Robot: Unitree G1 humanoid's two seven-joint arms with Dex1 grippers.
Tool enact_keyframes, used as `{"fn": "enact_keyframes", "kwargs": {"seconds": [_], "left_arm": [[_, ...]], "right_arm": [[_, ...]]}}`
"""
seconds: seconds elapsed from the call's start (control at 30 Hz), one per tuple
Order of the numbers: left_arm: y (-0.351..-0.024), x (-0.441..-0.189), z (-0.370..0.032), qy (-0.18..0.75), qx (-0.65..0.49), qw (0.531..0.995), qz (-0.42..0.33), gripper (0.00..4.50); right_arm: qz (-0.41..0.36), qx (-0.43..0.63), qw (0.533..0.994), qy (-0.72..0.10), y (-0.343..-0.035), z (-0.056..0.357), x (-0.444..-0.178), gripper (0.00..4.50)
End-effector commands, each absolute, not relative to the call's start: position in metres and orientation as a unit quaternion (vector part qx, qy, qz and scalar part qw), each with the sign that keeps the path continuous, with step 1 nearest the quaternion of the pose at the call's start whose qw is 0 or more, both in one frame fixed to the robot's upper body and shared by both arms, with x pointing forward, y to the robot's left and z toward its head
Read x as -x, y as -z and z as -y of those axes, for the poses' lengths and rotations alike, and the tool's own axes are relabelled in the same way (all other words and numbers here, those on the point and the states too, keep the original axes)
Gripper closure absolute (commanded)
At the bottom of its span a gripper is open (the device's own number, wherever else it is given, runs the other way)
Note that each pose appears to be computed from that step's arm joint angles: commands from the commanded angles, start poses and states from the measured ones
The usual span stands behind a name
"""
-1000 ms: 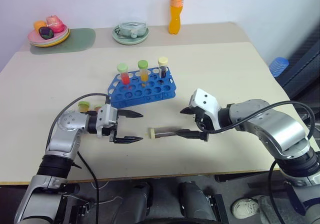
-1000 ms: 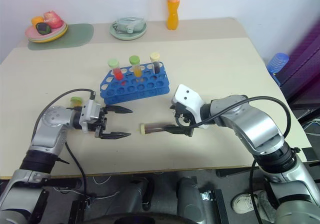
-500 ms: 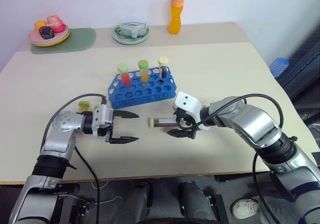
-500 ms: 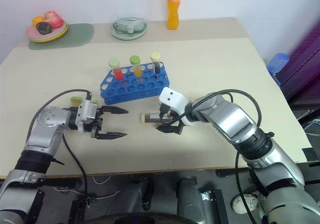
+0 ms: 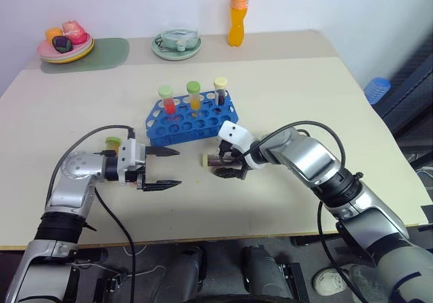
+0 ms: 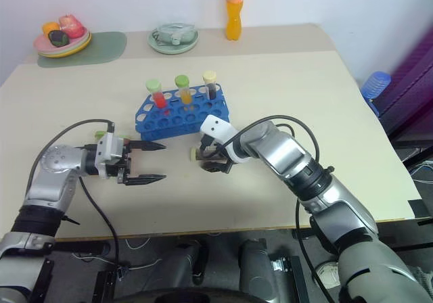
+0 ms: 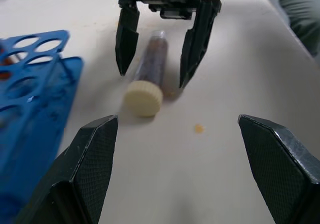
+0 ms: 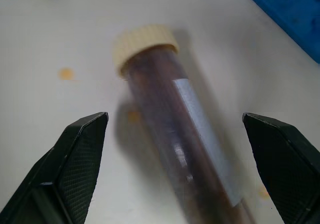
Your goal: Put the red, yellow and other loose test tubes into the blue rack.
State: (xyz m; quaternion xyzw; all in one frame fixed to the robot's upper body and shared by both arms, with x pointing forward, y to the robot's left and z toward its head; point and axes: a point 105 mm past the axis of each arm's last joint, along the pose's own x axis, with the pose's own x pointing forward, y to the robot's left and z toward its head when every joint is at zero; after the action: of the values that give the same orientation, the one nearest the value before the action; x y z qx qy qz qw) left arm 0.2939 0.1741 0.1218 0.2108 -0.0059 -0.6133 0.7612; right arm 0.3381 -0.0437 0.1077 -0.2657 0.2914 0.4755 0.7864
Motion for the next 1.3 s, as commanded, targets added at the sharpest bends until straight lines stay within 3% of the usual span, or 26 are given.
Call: {"fn": "enact_keyframes", "kwargs": {"seconds": [0.03,0.33,0.43,0.6,0.63,1.03,1.3], "left_arm": [[-0.13,-0.296,-0.188,0.592,-0.229,0.772,0.012,0.57],[-0.131,-0.299,-0.195,0.581,-0.236,0.779,0.007,0.57],[-0.131,-0.3,-0.195,0.579,-0.237,0.78,0.009,0.57],[-0.132,-0.301,-0.192,0.578,-0.235,0.781,0.011,0.57],[-0.132,-0.301,-0.191,0.578,-0.235,0.781,0.012,0.57],[-0.133,-0.305,-0.183,0.581,-0.224,0.782,0.024,0.57],[-0.133,-0.307,-0.178,0.588,-0.214,0.78,0.029,0.57]], "right_arm": [[-0.264,0.299,0.785,-0.474,-0.121,0.035,-0.345,0.08],[-0.272,0.351,0.757,-0.479,-0.119,0.029,-0.343,0.08],[-0.271,0.347,0.756,-0.485,-0.12,0.026,-0.341,0.84],[-0.27,0.346,0.756,-0.485,-0.12,0.028,-0.342,3.45],[-0.271,0.348,0.755,-0.485,-0.12,0.029,-0.342,3.71],[-0.32,0.335,0.765,-0.448,-0.119,0.094,-0.344,3.71],[-0.412,0.191,0.841,-0.295,-0.121,0.185,-0.374,3.71]]}}
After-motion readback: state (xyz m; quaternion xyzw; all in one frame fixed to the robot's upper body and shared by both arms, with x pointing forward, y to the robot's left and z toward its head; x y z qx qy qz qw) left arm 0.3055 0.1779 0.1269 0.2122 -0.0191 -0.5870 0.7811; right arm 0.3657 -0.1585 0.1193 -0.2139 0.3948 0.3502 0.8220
